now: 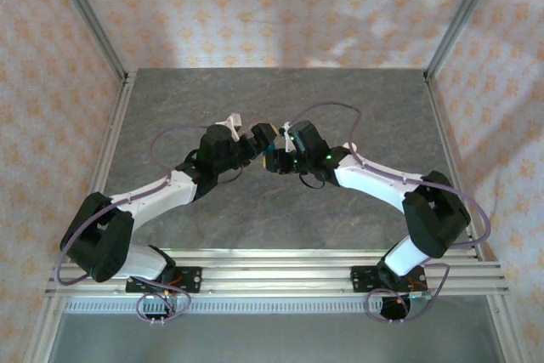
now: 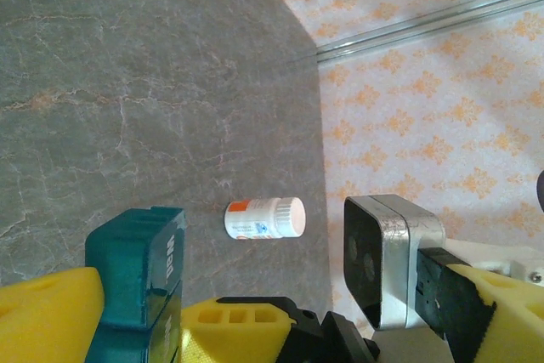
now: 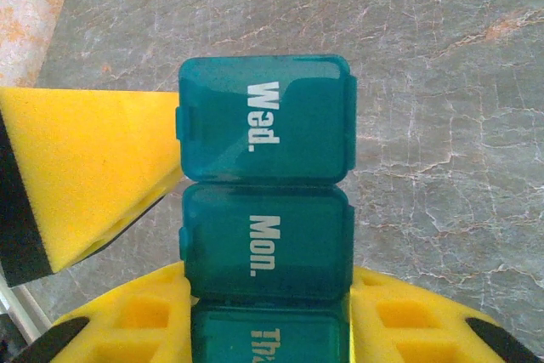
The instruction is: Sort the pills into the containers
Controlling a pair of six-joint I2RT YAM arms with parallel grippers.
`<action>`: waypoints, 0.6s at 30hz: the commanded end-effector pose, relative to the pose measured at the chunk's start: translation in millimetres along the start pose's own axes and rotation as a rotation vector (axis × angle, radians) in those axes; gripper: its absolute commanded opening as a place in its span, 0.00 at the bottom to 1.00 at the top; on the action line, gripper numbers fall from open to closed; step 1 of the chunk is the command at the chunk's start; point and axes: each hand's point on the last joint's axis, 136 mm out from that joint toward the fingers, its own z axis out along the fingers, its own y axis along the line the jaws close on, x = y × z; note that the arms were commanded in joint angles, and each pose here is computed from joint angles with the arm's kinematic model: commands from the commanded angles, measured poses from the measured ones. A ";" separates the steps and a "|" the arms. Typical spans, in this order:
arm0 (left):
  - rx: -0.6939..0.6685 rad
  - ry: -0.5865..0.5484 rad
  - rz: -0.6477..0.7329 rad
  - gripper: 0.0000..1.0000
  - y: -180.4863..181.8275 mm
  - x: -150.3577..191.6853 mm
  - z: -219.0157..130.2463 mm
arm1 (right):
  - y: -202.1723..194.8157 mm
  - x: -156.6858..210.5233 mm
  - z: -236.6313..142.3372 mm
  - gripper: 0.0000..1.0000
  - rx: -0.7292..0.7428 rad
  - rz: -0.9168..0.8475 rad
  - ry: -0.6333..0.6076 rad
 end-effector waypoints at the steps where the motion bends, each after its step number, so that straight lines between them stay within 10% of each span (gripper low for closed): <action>1: 0.079 0.000 0.009 0.99 -27.8 -0.8 3.8 | 10.3 -2.2 1.6 0.30 -0.037 -0.017 -0.016; 18: 0.105 0.008 0.014 0.99 -41.3 4.5 3.3 | 0.0 2.9 10.2 0.30 0.002 -0.021 0.002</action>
